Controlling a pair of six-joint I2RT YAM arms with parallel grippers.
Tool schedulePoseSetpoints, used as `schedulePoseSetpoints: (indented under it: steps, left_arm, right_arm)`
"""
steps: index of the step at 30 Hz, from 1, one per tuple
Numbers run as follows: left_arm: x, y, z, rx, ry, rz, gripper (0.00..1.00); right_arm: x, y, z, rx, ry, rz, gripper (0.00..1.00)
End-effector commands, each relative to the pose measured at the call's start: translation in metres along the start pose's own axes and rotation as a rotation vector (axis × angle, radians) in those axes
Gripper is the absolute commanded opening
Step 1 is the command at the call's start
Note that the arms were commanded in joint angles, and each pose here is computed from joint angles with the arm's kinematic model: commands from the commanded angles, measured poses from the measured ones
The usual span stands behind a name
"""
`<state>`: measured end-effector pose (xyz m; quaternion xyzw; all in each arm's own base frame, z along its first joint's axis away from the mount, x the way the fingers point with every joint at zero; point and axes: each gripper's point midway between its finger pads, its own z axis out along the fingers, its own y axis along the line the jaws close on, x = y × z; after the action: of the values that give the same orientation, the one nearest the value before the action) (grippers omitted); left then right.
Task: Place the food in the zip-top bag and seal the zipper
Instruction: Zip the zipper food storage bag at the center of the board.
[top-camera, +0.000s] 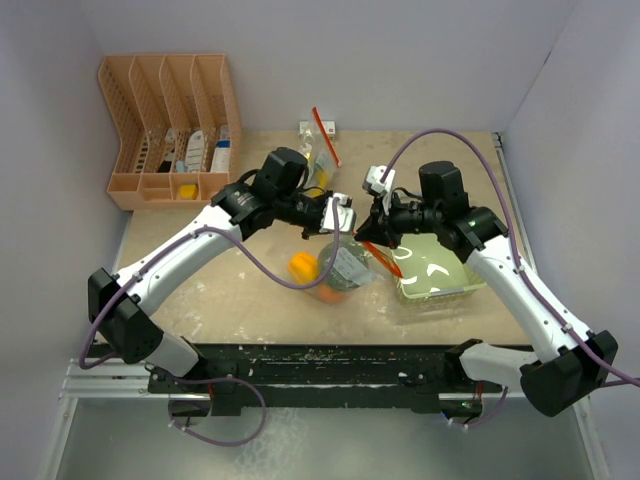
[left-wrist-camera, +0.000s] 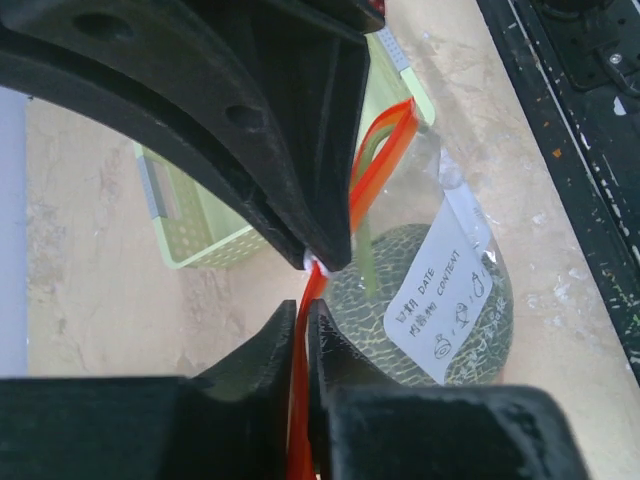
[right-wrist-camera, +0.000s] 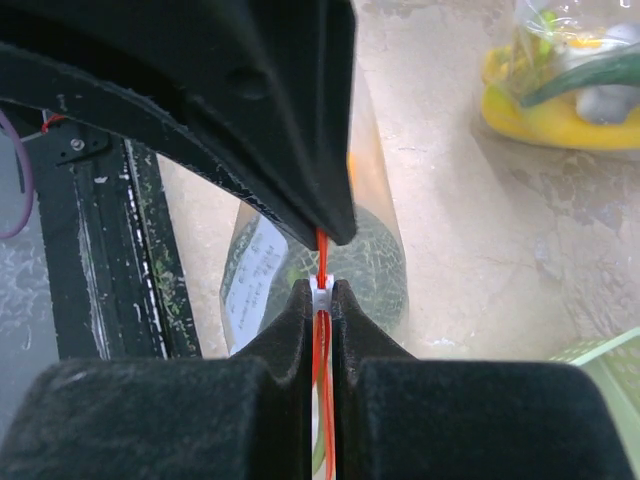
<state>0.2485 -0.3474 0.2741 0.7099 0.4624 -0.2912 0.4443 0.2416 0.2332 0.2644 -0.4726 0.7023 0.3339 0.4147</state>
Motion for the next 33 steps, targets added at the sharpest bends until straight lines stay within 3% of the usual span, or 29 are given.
schedulePoseSetpoints:
  steps: [1,7,13,33]
  left_arm:
    - [-0.004,0.002,0.001,-0.005,-0.009,0.022,0.00]
    - [-0.004,-0.001,-0.003,-0.003,0.005,0.004,0.00]
    - [0.004,0.002,-0.021,-0.038,0.075,-0.054,0.00]
    - [0.064,0.030,-0.087,-0.293,0.275,-0.104,0.00]
  right_arm:
    - [-0.031,0.007,-0.011,-0.016,-0.081,-0.075,0.01]
    - [-0.029,0.003,-0.013,0.013,-0.074,-0.077,0.01]
    - [-0.013,-0.024,-0.020,0.190,-0.007,-0.053,0.00]
    - [0.016,-0.029,-0.049,0.362,0.056,-0.032,0.02]
